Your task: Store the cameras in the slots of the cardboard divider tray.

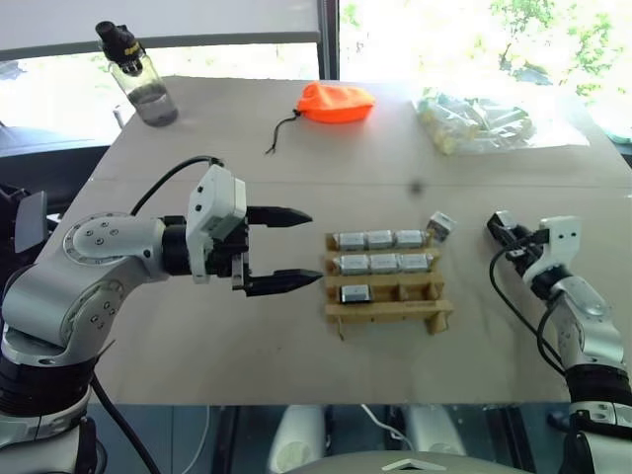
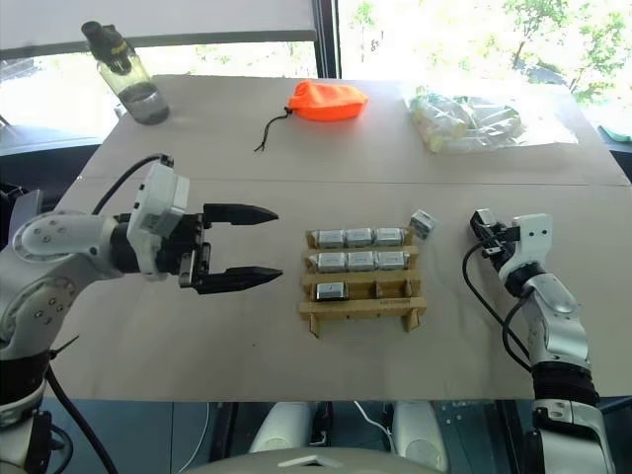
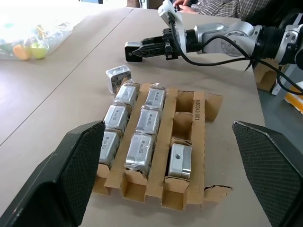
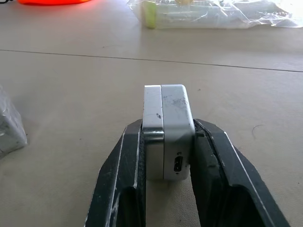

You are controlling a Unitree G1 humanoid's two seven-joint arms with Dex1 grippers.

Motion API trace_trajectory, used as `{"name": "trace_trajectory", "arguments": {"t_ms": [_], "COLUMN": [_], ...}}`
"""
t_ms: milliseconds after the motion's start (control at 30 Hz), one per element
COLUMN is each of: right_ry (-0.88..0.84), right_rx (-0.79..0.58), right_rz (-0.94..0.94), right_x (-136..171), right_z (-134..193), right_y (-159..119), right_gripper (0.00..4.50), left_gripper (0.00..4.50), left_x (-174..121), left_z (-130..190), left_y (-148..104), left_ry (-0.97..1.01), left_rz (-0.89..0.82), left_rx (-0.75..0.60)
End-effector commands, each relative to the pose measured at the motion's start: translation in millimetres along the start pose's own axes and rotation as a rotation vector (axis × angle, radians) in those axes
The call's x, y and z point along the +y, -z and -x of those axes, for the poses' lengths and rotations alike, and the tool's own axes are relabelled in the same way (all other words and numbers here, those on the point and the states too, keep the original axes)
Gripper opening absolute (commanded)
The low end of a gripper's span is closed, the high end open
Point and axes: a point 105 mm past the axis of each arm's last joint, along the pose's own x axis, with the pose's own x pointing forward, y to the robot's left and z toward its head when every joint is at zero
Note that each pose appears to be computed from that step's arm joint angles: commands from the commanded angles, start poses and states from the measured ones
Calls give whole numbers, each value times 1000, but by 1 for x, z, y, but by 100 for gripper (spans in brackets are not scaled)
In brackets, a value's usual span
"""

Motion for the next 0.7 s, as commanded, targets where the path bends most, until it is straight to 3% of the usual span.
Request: {"name": "trace_trajectory", "arguments": {"t_ms": [33, 100, 167, 267, 433, 700], "right_ry": [-98, -193, -433, -647, -1085, -1285], "right_rx": [-114, -167, -270, -335, -115, -82], "right_rz": [25, 23, -9, -44, 280, 325], "right_x": [2, 11, 37, 59, 109, 164], "right_z": [5, 9, 21, 35, 61, 68], "right_y": [-30, -41, -66, -86, -58, -55], "right_gripper": [74, 74, 74, 74, 74, 74], "left_gripper": [450, 450, 450, 450, 450, 450], "left_x": [3, 4, 5, 7, 4, -5], "left_z": [-1, -1, -2, -3, -6, -4], "left_y": [-8, -8, -9, -8, -12, -12], "left_ry": [-11, -10, 3, 13, 85, 158], "left_rz": [-41, -39, -37, -40, -63, -79], "left_rx": [-24, -28, -36, -36, -46, -33]}}
